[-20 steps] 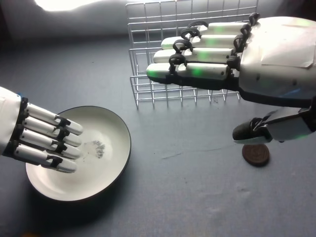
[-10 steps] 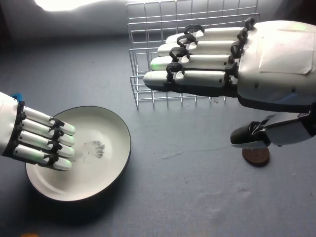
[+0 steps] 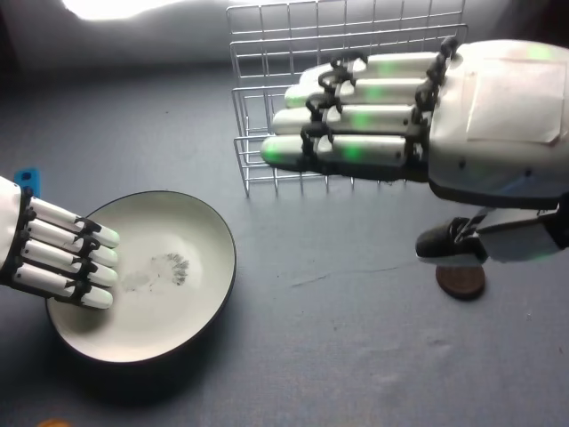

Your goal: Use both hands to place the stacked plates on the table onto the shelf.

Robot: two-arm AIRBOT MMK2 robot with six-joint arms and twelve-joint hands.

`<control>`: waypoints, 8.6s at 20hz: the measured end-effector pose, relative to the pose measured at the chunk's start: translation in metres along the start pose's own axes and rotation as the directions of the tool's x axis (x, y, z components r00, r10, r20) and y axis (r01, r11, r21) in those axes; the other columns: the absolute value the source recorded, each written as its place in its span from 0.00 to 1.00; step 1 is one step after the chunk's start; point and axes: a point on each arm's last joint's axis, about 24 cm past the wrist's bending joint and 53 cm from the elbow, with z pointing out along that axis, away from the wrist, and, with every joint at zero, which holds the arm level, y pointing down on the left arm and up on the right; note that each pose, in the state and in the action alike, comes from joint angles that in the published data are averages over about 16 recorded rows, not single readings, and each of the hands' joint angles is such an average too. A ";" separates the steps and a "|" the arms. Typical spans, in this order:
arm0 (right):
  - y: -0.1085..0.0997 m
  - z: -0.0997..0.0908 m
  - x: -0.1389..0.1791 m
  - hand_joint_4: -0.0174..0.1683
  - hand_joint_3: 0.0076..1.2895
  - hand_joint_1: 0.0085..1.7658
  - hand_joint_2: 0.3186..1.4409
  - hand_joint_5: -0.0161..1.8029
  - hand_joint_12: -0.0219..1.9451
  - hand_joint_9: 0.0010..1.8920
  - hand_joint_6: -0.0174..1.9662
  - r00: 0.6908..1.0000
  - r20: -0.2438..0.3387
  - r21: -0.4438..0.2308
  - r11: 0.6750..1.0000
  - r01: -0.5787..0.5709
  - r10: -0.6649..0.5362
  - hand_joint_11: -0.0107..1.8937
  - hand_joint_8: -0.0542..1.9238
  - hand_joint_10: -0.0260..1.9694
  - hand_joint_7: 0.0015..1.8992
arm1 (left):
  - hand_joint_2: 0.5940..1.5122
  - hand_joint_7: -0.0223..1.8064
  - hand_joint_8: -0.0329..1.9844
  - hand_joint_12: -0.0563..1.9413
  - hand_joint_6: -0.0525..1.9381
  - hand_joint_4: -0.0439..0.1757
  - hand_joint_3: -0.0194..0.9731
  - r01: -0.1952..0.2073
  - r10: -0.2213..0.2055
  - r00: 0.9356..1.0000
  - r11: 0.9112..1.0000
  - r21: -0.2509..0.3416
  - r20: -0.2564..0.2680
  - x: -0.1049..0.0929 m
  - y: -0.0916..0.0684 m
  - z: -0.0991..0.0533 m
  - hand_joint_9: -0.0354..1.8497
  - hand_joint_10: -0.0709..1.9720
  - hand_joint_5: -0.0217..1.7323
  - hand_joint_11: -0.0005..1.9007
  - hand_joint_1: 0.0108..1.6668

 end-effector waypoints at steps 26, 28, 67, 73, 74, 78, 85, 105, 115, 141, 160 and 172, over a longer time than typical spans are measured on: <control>0.005 0.037 0.033 0.10 0.00 0.66 0.61 0.02 0.01 0.01 0.02 0.987 -0.066 -0.028 0.989 0.147 -0.148 0.02 0.03 0.02 0.01 | 0.57 0.01 0.01 0.02 0.03 0.20 0.03 0.028 -0.028 1.000 0.999 0.047 0.008 0.002 -0.010 0.022 0.02 0.04 0.02 0.01 0.00; 0.003 0.041 0.036 0.10 0.00 0.66 0.61 0.02 0.02 0.01 0.02 0.986 -0.070 -0.026 0.988 0.152 -0.154 0.02 0.03 0.02 0.01 | 0.57 0.01 0.01 0.02 0.03 0.20 0.03 0.030 -0.031 0.999 0.998 0.059 0.018 -0.002 -0.013 0.028 0.02 0.04 0.02 0.01 0.00; -0.014 0.126 0.095 0.09 0.00 0.66 0.62 0.48 0.63 0.56 0.33 0.967 -0.057 -0.050 0.968 0.245 -0.247 0.42 0.34 0.29 0.51 | 0.61 0.01 0.01 0.02 0.03 0.23 0.03 0.055 -0.063 0.994 0.994 0.091 0.087 -0.047 -0.027 0.052 0.03 0.04 0.02 0.01 0.00; -0.013 0.128 0.092 0.08 0.00 0.68 0.60 0.49 0.62 0.55 0.39 0.967 -0.040 -0.056 0.967 0.248 -0.250 0.46 0.43 0.47 0.52 | 0.62 0.02 0.01 0.02 0.03 0.23 0.03 0.057 -0.063 0.991 0.997 0.052 0.121 -0.057 -0.016 0.037 0.03 0.04 0.02 0.01 0.01; -0.013 0.128 0.092 0.08 0.00 0.68 0.60 0.50 0.61 0.55 0.39 0.967 -0.038 -0.057 0.967 0.248 -0.251 0.47 0.43 0.49 0.53 | 0.62 0.02 0.01 0.02 0.03 0.23 0.03 0.058 -0.063 0.990 0.997 0.043 0.128 -0.059 -0.013 0.034 0.03 0.04 0.02 0.01 0.00; -0.013 0.129 0.090 0.07 0.01 0.69 0.59 0.50 0.58 0.55 0.39 0.967 -0.030 -0.059 0.967 0.250 -0.252 0.48 0.42 0.50 0.54 | 0.63 0.02 0.01 0.02 0.03 0.22 0.03 0.069 -0.068 0.986 0.998 0.004 0.154 -0.066 -0.001 0.017 0.03 0.04 0.02 0.01 0.00; -0.013 0.130 0.088 0.06 0.00 0.70 0.59 0.51 0.52 0.56 0.39 0.967 -0.020 -0.061 0.966 0.253 -0.254 0.51 0.38 0.50 0.56 | 0.64 0.02 0.01 0.02 0.03 0.20 0.03 0.097 -0.088 0.981 0.994 -0.043 0.174 -0.070 0.012 -0.005 0.03 0.04 0.02 0.01 0.00; -0.014 0.131 0.081 0.09 0.00 0.71 0.58 0.53 0.49 0.59 0.39 0.966 0.001 -0.062 0.964 0.259 -0.259 0.51 0.37 0.38 0.57 | 0.65 0.02 0.01 0.02 0.03 0.19 0.03 0.100 -0.076 0.973 0.990 -0.100 0.219 -0.087 0.033 -0.024 0.03 0.04 0.02 0.01 0.00; -0.017 0.134 0.063 0.07 0.00 0.71 0.58 0.54 0.48 0.58 0.39 0.973 0.032 -0.040 0.973 0.228 -0.227 0.51 0.35 0.45 0.59 | 0.65 0.02 0.01 0.02 0.03 0.19 0.03 0.111 -0.074 0.966 0.984 -0.141 0.248 -0.094 0.046 -0.042 0.03 0.04 0.02 0.01 0.00; 0.013 0.096 -0.017 0.11 0.00 0.71 0.58 0.58 0.54 0.59 0.41 0.987 0.127 -0.026 0.994 0.105 -0.101 0.51 0.35 0.38 0.60 | 0.64 0.02 0.01 0.02 0.03 0.19 0.03 0.157 -0.102 0.965 0.962 -0.221 0.240 -0.080 0.070 -0.072 0.03 0.04 0.02 0.01 0.00; 0.025 0.051 -0.077 0.06 0.00 0.74 0.58 0.57 0.55 0.57 0.40 0.940 0.120 -0.079 0.947 -0.310 0.318 0.50 0.34 0.49 0.60 | 0.64 0.02 0.01 0.02 0.03 0.19 0.03 0.155 -0.104 0.969 0.963 -0.222 0.224 -0.076 0.070 -0.070 0.03 0.04 0.02 0.01 0.00; -0.004 0.021 -0.124 0.05 0.00 0.76 0.58 0.57 0.56 0.57 0.40 0.878 0.164 -0.055 0.893 -0.446 0.449 0.50 0.36 0.50 0.59 | 0.64 0.02 0.01 0.02 0.03 0.19 0.03 0.154 -0.104 0.969 0.963 -0.222 0.223 -0.076 0.070 -0.070 0.03 0.04 0.02 0.01 0.00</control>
